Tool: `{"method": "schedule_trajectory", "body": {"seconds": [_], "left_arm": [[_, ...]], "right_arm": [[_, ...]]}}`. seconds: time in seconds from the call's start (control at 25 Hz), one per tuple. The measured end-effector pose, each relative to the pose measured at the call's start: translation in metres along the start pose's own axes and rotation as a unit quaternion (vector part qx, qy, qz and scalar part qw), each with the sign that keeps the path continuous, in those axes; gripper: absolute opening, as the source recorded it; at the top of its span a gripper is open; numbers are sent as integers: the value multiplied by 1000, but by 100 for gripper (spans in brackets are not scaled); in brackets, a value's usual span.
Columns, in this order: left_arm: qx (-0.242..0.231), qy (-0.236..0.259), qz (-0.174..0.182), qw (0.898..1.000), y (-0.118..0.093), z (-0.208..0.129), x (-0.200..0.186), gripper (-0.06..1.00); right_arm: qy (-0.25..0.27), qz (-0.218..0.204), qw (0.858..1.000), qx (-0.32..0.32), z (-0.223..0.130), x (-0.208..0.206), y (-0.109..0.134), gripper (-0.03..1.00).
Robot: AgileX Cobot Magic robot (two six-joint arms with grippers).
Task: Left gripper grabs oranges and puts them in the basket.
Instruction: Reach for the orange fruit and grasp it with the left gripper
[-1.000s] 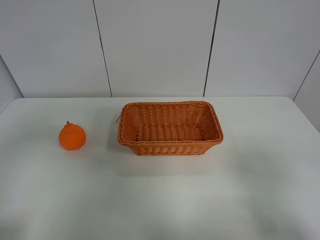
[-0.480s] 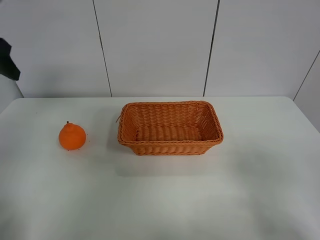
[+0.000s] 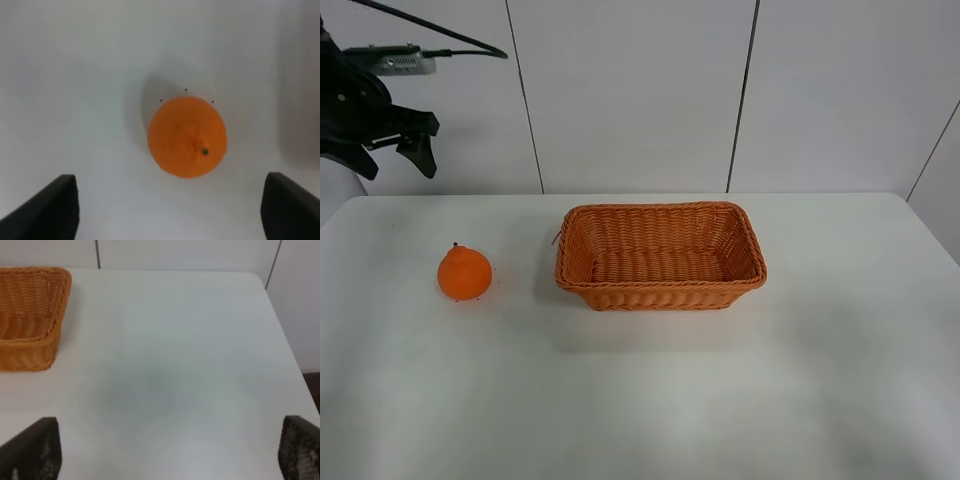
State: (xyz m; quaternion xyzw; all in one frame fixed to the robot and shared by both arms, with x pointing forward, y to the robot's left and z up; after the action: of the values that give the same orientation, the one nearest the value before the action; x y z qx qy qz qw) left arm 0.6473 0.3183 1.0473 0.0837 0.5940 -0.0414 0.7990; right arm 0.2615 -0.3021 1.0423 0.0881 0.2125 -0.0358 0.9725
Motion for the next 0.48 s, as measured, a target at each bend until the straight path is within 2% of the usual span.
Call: {"method": "schedule_trajectory", "body": {"seconds": [0.24, 0.48], "left_arm": [[1, 60, -15, 998, -2, 1, 54, 85], [-6, 92, -53, 994, -10, -1, 89, 85]], "right_arm": [[0, 0, 1000, 0, 0, 0, 0, 69], [0, 0, 1000, 0, 0, 0, 0, 69]]}}
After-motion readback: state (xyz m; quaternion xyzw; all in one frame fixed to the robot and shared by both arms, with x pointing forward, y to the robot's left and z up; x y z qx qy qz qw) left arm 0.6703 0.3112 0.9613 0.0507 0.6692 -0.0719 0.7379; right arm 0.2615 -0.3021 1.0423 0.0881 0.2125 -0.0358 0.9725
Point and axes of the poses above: a point on each arm's last joint axis where the gripper is mounted, x pointing out along that axis toward the gripper, y along the wrist's bending axis when the last joint is at zero, z = x × y, the point moved 3 cm from there along x, pointing out along that axis toward the gripper, and after that the axes turned 10 degrees about x, right-handed, at the moved point
